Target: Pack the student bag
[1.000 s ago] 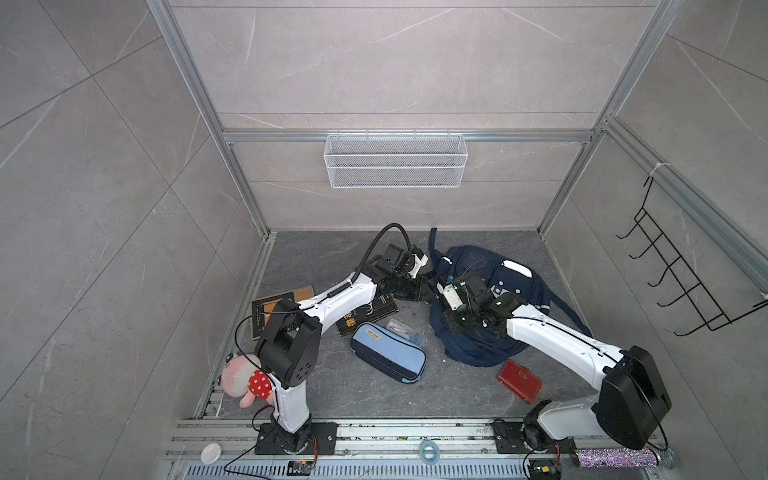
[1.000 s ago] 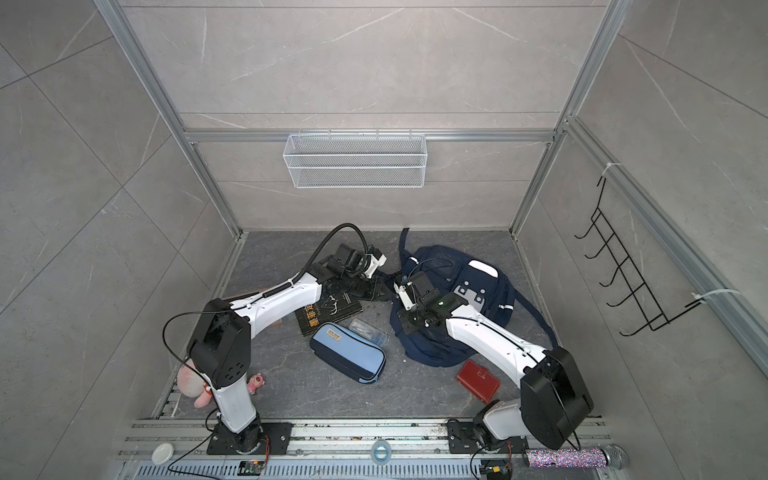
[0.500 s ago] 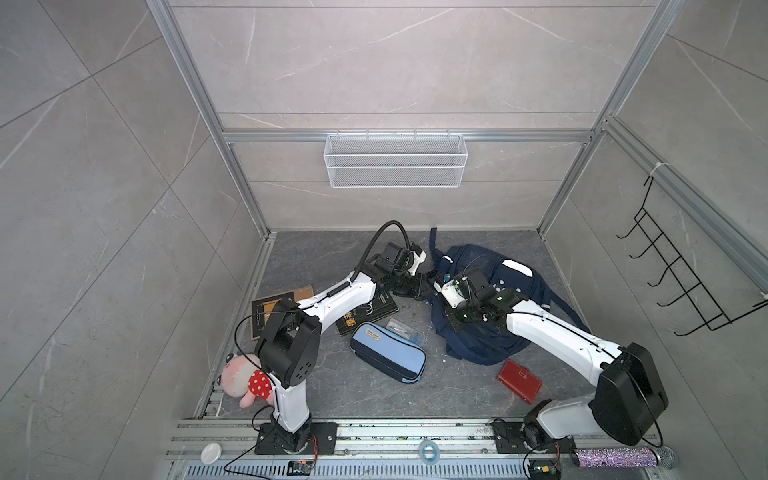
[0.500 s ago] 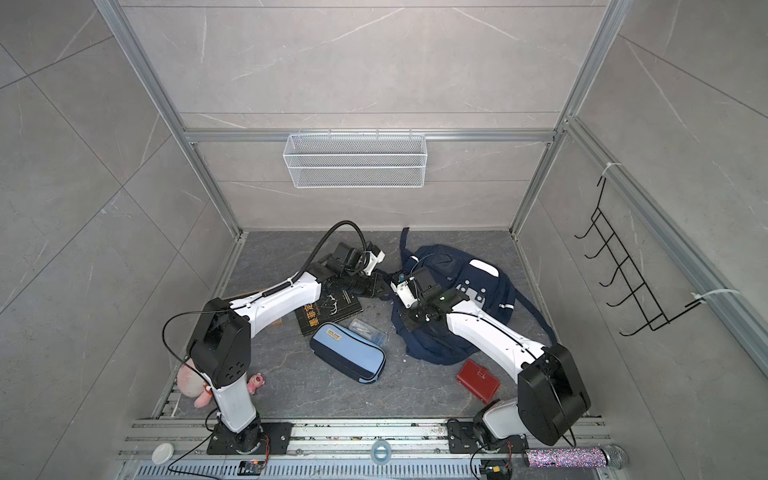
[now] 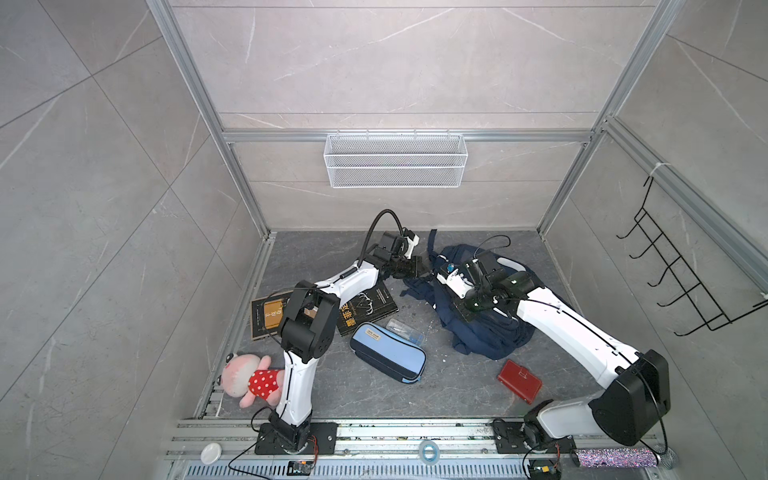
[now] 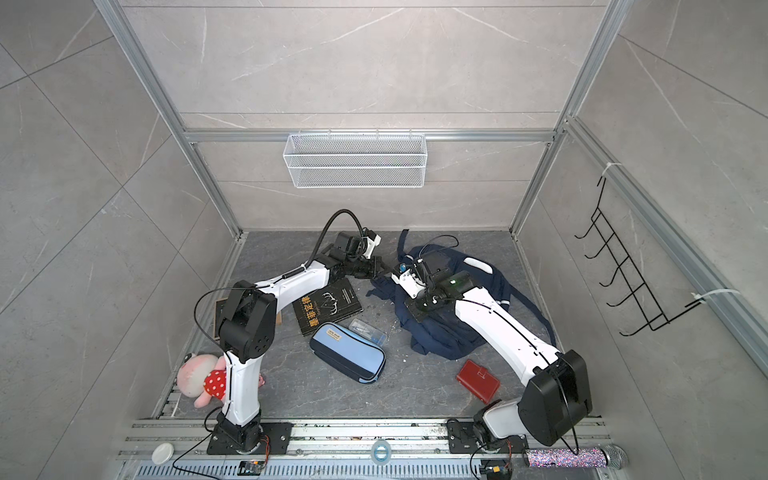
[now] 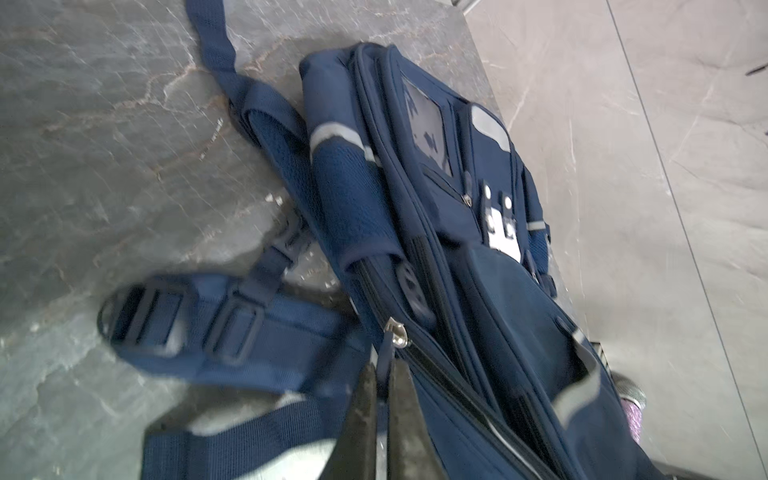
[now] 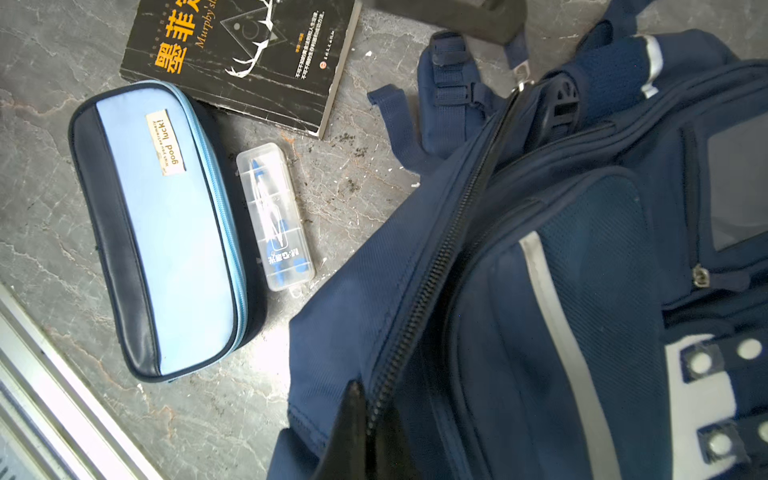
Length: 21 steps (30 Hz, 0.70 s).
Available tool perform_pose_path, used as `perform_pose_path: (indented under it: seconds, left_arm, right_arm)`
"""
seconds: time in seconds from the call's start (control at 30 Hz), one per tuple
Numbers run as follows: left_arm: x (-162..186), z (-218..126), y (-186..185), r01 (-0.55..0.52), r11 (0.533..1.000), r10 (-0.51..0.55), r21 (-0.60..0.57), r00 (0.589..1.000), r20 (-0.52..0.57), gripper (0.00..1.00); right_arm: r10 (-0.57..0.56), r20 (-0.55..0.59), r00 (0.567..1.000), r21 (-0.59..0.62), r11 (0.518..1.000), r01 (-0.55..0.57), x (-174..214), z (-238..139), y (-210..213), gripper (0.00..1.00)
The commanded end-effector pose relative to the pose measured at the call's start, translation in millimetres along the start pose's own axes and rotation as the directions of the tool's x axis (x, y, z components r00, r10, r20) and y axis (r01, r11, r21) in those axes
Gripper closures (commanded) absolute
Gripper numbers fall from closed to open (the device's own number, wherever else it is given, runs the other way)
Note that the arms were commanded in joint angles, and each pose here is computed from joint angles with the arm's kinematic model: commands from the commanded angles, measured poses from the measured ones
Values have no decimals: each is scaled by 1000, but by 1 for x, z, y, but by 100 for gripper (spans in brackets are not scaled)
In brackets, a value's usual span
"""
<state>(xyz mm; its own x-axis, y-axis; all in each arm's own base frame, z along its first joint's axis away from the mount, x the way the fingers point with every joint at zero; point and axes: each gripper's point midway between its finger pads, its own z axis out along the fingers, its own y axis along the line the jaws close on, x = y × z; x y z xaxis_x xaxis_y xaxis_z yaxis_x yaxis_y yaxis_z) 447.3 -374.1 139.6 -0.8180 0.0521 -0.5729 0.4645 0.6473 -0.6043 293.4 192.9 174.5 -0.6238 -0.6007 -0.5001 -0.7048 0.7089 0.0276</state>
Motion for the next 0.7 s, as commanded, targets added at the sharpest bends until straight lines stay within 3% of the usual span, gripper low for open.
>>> perform_pose_path:
  seconds: [0.0, 0.37, 0.67]
  left_arm:
    - [-50, 1, 29, 11, 996, 3, -86, 987, 160, 100]
    - [-85, 20, 49, 69, 993, -46, -94, 973, 228, 100]
    - [-63, 16, 25, 66, 997, -71, 33, 986, 151, 100]
  right_arm:
    - [-31, -15, 999, -31, 999, 30, 6, -22, 9, 100]
    - [2, 6, 1000, 0, 1000, -2, 3, -36, 5, 100]
    - [67, 52, 996, 15, 998, -68, -16, -21, -6, 100]
